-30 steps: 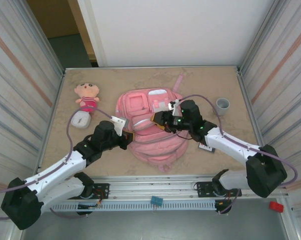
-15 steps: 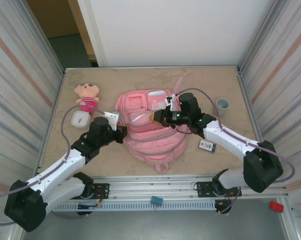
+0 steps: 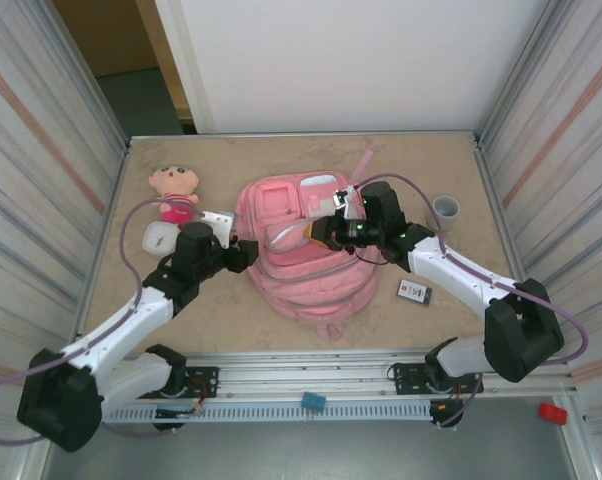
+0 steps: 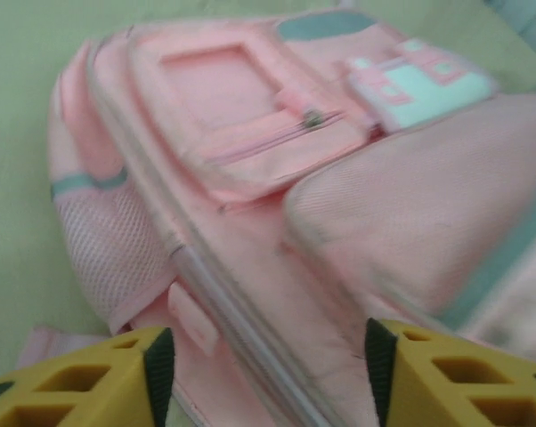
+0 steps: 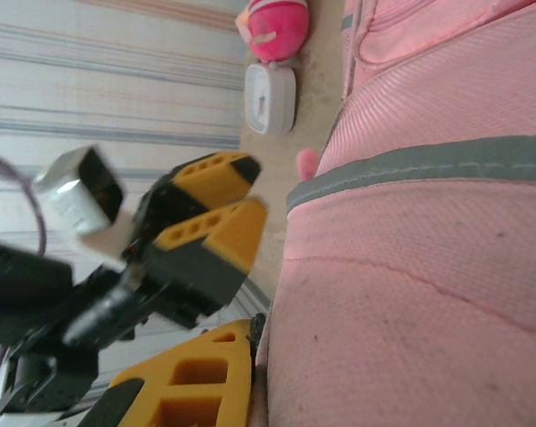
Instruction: Pack books, pencil case, and school supplies into a backpack
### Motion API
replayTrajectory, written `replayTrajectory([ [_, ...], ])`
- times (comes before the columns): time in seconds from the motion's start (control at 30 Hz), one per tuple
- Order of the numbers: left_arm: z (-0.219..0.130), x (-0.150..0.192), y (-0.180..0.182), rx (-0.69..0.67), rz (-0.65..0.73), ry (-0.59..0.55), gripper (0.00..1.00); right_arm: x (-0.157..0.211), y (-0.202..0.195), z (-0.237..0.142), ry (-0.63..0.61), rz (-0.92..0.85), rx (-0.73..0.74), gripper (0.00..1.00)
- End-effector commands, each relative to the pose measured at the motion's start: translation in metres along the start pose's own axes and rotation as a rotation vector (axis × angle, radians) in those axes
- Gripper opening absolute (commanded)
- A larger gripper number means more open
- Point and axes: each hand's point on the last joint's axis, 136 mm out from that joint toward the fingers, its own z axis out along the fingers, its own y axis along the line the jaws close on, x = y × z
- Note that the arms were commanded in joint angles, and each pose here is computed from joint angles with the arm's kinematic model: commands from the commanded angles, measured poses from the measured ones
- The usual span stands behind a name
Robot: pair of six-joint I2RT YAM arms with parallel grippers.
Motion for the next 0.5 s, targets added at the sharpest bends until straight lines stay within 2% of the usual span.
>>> replayTrajectory([
  [0.0, -0.03, -0.029, -0.039, 0.088, 0.322, -0.135, 0.65, -0.009, 0.04, -0.007, -0.012, -0.082, -0.103, 0.0],
  [0.1, -0.04, -0.024, -0.07, 0.169, 0.569, -0.189, 0.67, -0.01, 0.044, -0.006, -0.01, -0.081, -0.107, 0.0],
  [0.2, -0.033, -0.021, -0.079, 0.163, 0.692, -0.176, 0.7, -0.009, 0.046, -0.005, -0.012, -0.082, -0.106, 0.01],
  [0.33, -0.007, -0.026, -0.08, 0.122, 0.754, -0.112, 0.77, -0.006, 0.048, -0.004, -0.011, -0.085, -0.104, 0.04],
  [0.47, 0.019, -0.036, -0.084, 0.1, 0.78, -0.11, 0.77, -0.005, 0.048, -0.002, -0.008, -0.082, -0.103, 0.08],
])
